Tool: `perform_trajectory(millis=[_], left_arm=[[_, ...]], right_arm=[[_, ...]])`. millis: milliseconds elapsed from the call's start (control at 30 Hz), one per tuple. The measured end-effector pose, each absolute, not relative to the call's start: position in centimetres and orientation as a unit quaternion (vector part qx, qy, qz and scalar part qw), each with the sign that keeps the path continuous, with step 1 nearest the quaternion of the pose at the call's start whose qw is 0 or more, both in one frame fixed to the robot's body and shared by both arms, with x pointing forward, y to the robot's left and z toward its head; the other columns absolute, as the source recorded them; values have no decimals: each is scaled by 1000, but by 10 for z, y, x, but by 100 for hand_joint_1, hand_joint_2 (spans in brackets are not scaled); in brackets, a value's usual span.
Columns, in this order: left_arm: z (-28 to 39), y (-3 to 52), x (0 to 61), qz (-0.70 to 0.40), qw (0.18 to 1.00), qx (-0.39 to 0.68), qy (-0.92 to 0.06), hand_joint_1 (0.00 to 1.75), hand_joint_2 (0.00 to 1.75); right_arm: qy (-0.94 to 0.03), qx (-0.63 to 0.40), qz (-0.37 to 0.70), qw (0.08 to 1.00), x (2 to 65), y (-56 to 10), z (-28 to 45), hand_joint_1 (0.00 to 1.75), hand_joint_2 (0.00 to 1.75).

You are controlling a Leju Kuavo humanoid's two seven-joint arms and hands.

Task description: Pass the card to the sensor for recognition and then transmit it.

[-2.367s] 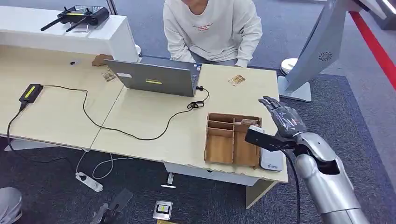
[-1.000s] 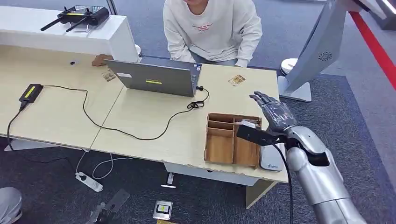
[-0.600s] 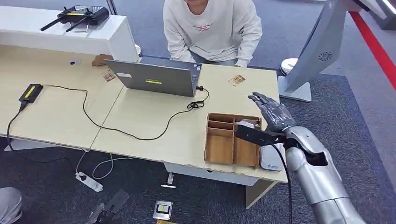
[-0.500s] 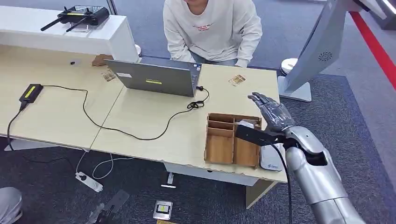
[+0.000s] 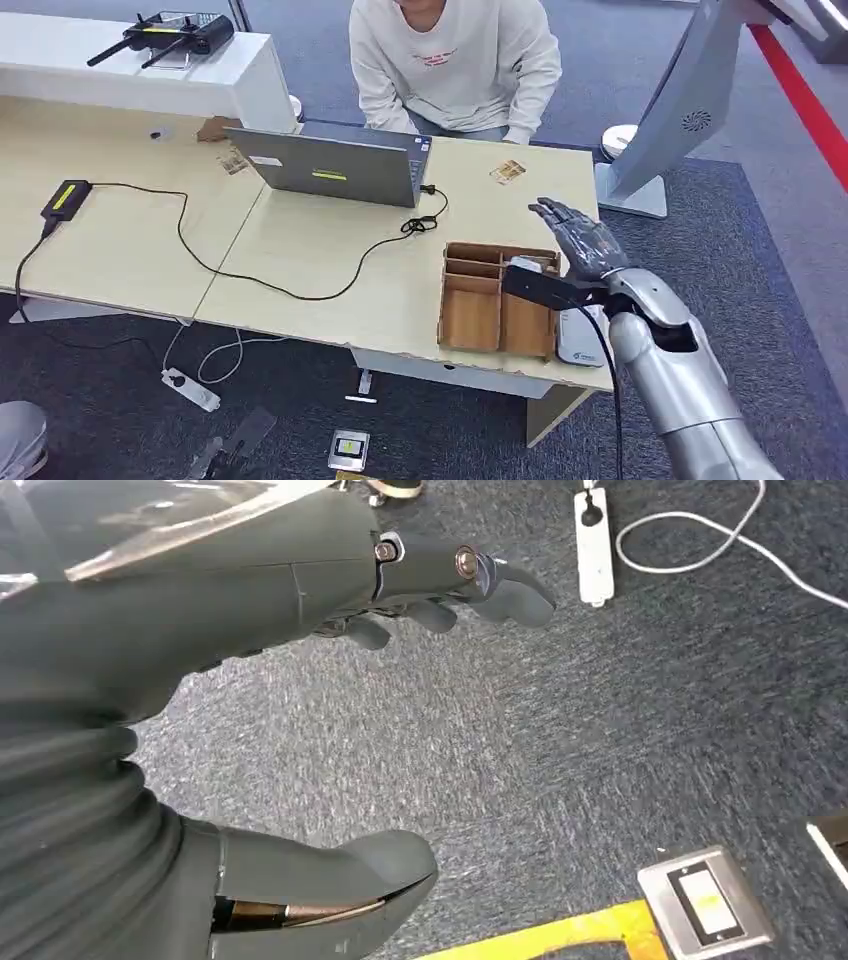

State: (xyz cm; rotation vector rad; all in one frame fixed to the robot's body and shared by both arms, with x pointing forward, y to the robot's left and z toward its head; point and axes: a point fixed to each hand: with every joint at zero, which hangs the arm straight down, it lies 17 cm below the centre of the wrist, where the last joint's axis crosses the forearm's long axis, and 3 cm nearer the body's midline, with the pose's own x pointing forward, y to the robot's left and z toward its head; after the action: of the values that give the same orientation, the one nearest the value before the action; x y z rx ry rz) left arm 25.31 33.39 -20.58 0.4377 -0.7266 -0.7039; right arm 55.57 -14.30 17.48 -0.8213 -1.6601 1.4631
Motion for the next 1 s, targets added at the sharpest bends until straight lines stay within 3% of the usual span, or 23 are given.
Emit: perform_trajectory(millis=[1000], left_arm=[[-207,325,250,-320,857,229,-334,0,175]], right_arm=[[-634,-309,590,393,562,-143,165,0,175]])
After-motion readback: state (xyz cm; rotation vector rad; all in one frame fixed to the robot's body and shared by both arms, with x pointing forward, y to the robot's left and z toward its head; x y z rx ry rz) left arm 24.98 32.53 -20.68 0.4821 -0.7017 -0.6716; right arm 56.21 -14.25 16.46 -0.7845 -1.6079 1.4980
